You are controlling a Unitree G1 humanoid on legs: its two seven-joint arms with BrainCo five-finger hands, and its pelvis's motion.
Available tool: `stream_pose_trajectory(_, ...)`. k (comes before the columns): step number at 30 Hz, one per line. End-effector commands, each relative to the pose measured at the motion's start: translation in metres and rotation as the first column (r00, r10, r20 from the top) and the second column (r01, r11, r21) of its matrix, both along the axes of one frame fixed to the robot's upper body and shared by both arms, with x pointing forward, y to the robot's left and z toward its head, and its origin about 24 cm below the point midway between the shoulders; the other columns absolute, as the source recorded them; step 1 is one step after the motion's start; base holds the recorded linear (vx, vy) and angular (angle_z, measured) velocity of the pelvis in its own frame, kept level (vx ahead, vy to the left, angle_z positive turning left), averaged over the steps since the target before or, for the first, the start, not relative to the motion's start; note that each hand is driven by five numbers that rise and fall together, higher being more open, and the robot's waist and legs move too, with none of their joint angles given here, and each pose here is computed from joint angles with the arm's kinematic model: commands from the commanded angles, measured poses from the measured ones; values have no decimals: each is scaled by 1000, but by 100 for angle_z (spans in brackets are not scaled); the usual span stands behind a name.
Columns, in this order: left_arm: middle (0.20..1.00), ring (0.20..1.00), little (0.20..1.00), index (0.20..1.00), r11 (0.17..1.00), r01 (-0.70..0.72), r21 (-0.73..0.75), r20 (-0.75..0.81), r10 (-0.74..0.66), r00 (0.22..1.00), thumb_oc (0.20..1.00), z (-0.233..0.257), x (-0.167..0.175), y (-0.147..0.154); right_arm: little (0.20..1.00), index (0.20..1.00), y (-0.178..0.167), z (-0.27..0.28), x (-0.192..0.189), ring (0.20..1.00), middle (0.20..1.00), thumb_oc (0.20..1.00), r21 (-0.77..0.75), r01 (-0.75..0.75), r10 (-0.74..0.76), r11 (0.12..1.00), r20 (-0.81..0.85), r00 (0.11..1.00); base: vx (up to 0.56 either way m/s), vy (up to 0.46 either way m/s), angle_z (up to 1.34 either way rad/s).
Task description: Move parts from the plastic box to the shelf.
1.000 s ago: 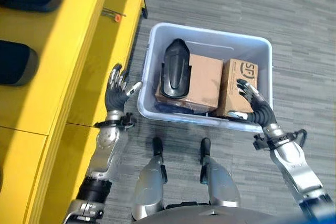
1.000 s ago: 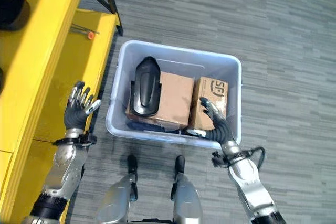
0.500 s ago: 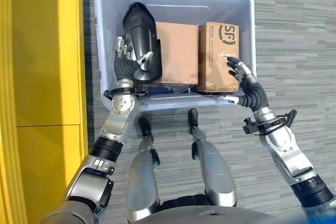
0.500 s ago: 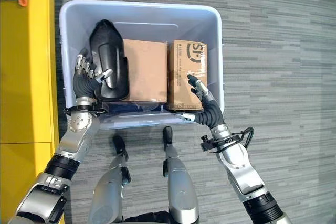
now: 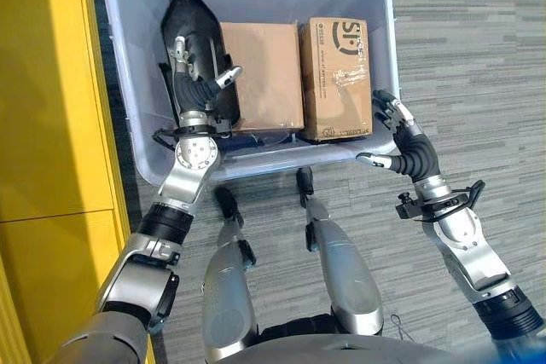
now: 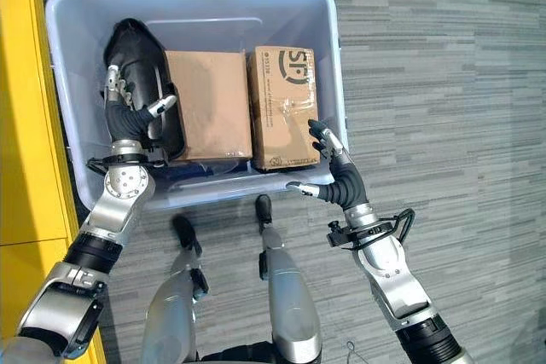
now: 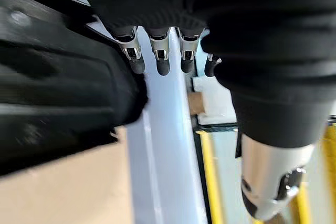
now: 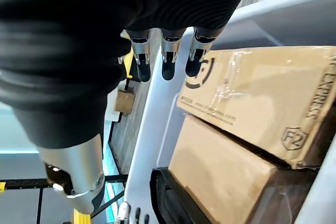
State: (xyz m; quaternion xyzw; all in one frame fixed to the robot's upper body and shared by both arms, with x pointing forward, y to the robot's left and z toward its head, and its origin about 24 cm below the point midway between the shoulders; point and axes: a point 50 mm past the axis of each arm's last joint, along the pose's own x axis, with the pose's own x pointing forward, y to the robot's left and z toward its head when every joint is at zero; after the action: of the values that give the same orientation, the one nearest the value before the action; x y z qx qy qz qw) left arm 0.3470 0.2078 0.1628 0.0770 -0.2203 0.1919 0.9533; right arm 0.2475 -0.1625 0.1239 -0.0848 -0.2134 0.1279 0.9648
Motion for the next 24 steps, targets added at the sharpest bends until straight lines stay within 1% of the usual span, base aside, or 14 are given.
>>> stream_pose_trajectory(1, 1000, 1000, 1000, 1000, 995, -95, 34, 55, 93, 994, 1000, 15, 2, 21, 1000, 1000, -8, 19, -11, 1000, 1000, 1000, 48, -10, 5, 999, 108, 994, -2, -16, -5)
stream_pose_trajectory(2, 1000, 1000, 1000, 1000, 992, -123, 33, 27, 123, 992, 1000, 11, 5, 27, 1000, 1000, -8, 19, -10, 1000, 1000, 1000, 53, -15, 10, 998, 105, 994, 0, -7, -3)
stream_pose_trajectory(5, 1000, 1000, 1000, 1000, 988, -151, 11, -4, 151, 989, 1000, 8, 9, 34, 1000, 1000, -5, 18, -12, 1000, 1000, 1000, 61, -31, 25, 998, 98, 995, 0, 0, 0)
stream_pose_trajectory(8, 1000, 1000, 1000, 1000, 974, -225, 15, -124, 225, 966, 1000, -3, 21, 53, 1000, 1000, -1, 15, -18, 1000, 1000, 1000, 63, -76, 70, 995, 84, 994, -1, -11, 0)
stream_pose_trajectory(11, 1000, 1000, 1000, 1000, 979, -205, 18, -182, 204, 962, 1000, -10, 26, 52, 1000, 1000, 0, 14, -19, 1000, 1000, 1000, 65, -93, 89, 994, 75, 993, 65, -3, 1)
stream_pose_trajectory(14, 1000, 1000, 1000, 1000, 983, -178, 30, -201, 181, 963, 1000, -12, 29, 47, 1000, 1000, 1, 13, -20, 1000, 1000, 1000, 68, -103, 99, 992, 67, 993, 0, 0, 0)
stream_pose_trajectory(16, 1000, 1000, 1000, 1000, 991, -131, 34, -225, 135, 965, 1000, -15, 34, 33, 1000, 1000, 3, 12, -21, 1000, 1000, 1000, 67, -116, 112, 991, 61, 992, 0, 0, 0)
stream_pose_trajectory(17, 1000, 1000, 1000, 1000, 991, -131, 34, -224, 135, 965, 1000, -15, 34, 33, 1000, 1000, 3, 12, -21, 1000, 1000, 1000, 66, -116, 111, 991, 61, 992, 0, 0, 0)
stream_pose_trajectory(20, 1000, 1000, 1000, 1000, 999, -49, 15, -260, 51, 964, 1000, -25, 38, 9, 1000, 1000, 4, 11, -22, 1000, 1000, 1000, 69, -124, 120, 990, 53, 991, 0, 0, 0)
stream_pose_trajectory(21, 1000, 1000, 1000, 1000, 999, -48, 15, -260, 50, 964, 1000, -26, 38, 9, 1000, 1000, 4, 11, -22, 1000, 1000, 1000, 69, -124, 120, 990, 53, 991, 0, 0, 0)
stream_pose_trajectory(22, 1000, 1000, 1000, 1000, 1000, -6, -5, -286, 5, 958, 1000, -33, 40, -7, 1000, 1000, 6, 10, -22, 1000, 1000, 1000, 67, -128, 125, 990, 47, 991, 0, 0, 0)
stream_pose_trajectory(23, 1000, 1000, 1000, 1000, 1000, -6, -5, -286, 4, 958, 1000, -33, 40, -7, 1000, 1000, 6, 10, -22, 1000, 1000, 1000, 67, -127, 124, 990, 47, 991, 0, 0, 0)
stream_pose_trajectory(24, 1000, 1000, 1000, 1000, 1000, 26, 8, -313, -22, 950, 1000, -41, 40, -17, 1000, 1000, 7, 11, -22, 1000, 1000, 1000, 64, -128, 125, 990, 50, 991, 0, 0, 0)
